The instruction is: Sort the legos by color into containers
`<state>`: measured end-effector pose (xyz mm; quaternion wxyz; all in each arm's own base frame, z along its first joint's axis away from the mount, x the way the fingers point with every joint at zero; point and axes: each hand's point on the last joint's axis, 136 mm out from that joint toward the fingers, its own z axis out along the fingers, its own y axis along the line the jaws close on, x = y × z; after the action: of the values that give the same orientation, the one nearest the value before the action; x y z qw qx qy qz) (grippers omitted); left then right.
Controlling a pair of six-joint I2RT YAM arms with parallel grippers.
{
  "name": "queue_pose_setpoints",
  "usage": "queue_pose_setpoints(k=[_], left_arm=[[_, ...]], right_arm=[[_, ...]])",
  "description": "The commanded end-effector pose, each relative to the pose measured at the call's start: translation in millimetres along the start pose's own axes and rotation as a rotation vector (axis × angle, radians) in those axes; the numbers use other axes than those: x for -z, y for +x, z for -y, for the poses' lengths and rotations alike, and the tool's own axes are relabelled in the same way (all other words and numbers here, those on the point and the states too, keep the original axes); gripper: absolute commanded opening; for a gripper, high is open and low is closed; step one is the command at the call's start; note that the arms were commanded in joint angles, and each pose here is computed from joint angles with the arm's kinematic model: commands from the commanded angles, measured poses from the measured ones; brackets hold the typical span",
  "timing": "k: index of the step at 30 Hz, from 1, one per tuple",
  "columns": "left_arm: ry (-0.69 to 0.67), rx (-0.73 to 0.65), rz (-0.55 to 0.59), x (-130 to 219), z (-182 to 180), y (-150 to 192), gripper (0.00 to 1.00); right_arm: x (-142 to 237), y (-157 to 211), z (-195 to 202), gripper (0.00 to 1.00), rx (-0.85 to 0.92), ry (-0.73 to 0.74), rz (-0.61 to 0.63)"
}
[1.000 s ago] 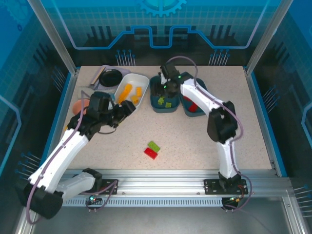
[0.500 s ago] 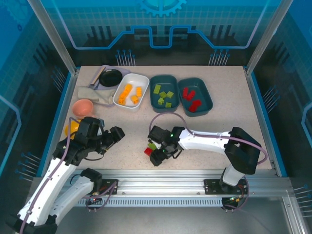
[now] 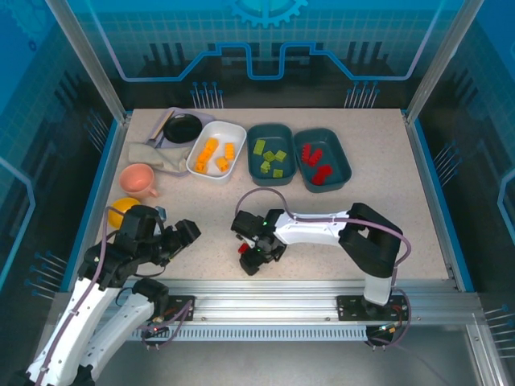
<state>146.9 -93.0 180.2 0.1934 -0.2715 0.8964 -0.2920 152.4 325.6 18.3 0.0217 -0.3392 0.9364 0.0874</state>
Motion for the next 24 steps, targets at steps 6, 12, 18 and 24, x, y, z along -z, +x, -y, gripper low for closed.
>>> queue_pose_setpoints(k=[6,12,18,24], left_arm=[[-0.008,0.036,-0.010,0.5,-8.7,6.9,0.82],[-0.007,0.046,-0.007,-1.0,-9.9,7.0,0.82],[0.004,0.047,-0.003,-2.2,-7.7,5.8,0.81],[0.084,0.013,-0.017,-6.9,21.4,-3.0,0.81]], right_arm=[[-11.7,-33.2,-10.8,0.62,0.064,0.039,0.014],[-17.4,-32.0,-3.4,0.45,0.085,0.125,-0.021],[5.6,-34.0,-12.7,0.33,0.136,0.113,0.039],[82.4,-40.6,2.3,0.31,0.044,0.045,0.183]])
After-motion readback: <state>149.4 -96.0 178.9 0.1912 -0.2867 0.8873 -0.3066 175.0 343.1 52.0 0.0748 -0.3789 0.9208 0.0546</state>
